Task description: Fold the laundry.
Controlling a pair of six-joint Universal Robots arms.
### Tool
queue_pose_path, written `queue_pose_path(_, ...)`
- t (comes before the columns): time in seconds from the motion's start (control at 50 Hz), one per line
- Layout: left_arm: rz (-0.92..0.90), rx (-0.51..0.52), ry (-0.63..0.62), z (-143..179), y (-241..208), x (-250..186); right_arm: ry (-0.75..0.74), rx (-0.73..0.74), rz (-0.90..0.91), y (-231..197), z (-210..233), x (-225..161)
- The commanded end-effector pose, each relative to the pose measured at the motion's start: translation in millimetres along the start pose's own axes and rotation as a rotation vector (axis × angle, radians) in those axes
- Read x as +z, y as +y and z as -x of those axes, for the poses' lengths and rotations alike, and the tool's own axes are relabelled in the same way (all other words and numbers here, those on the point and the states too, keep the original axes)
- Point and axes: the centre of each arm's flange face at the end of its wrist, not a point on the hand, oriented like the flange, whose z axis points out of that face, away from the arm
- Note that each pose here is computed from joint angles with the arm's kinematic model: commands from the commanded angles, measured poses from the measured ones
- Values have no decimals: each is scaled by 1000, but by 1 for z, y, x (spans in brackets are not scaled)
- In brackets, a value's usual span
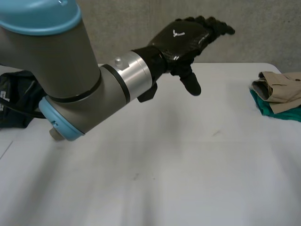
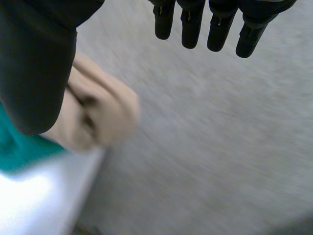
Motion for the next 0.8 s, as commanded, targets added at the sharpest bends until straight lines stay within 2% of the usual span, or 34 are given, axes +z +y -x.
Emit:
queue_pose_path(0.02, -110, 58, -180, 34, -43, -7, 191, -246, -83, -61, 4, -8)
queue_pose_path(0.04, -116, 64, -221, 44, -47, -9, 179, -235, -179, -87, 21, -12)
queue_pose_path(0.08, -116, 81, -352, 81, -53, -18, 168, -213, -265, -114, 38, -23)
queue_pose_path(0.12, -94, 91, -428, 107, -53, -29, 126, -187, -374, -146, 64, -46)
queue_pose_path(0.14, -80, 100, -464, 122, -53, -35, 108, -180, -398, -152, 73, -53)
queue_pose_path(0.16, -42, 119, -532, 149, -49, -47, 86, -172, -417, -157, 84, -60)
queue_pose_path(0.26, 118, 237, -701, 219, -19, -83, -118, -146, -451, -162, 168, -99)
queue_pose_path(0.28, 152, 258, -725, 230, -10, -88, -197, -142, -451, -160, 196, -114)
queue_pose_path(0.3, 222, 293, -762, 250, 10, -98, -229, -141, -447, -158, 207, -121)
queue_pose_path(0.36, 311, 360, -808, 282, 36, -114, -331, -151, -416, -143, 241, -143)
queue_pose_path(0.38, 355, 417, -839, 306, 57, -124, -345, -156, -405, -139, 246, -147)
queue_pose_path(0.52, 385, 589, -888, 365, 131, -137, -429, -210, -289, -96, 266, -166)
queue_pose_path(0.6, 380, 603, -898, 387, 171, -147, -450, -210, -239, -80, 269, -171)
queue_pose_path(0.68, 375, 602, -868, 396, 201, -147, -463, -211, -196, -67, 270, -176)
queue_pose_path(0.8, 358, 627, -885, 404, 211, -145, -481, -211, -164, -56, 272, -183)
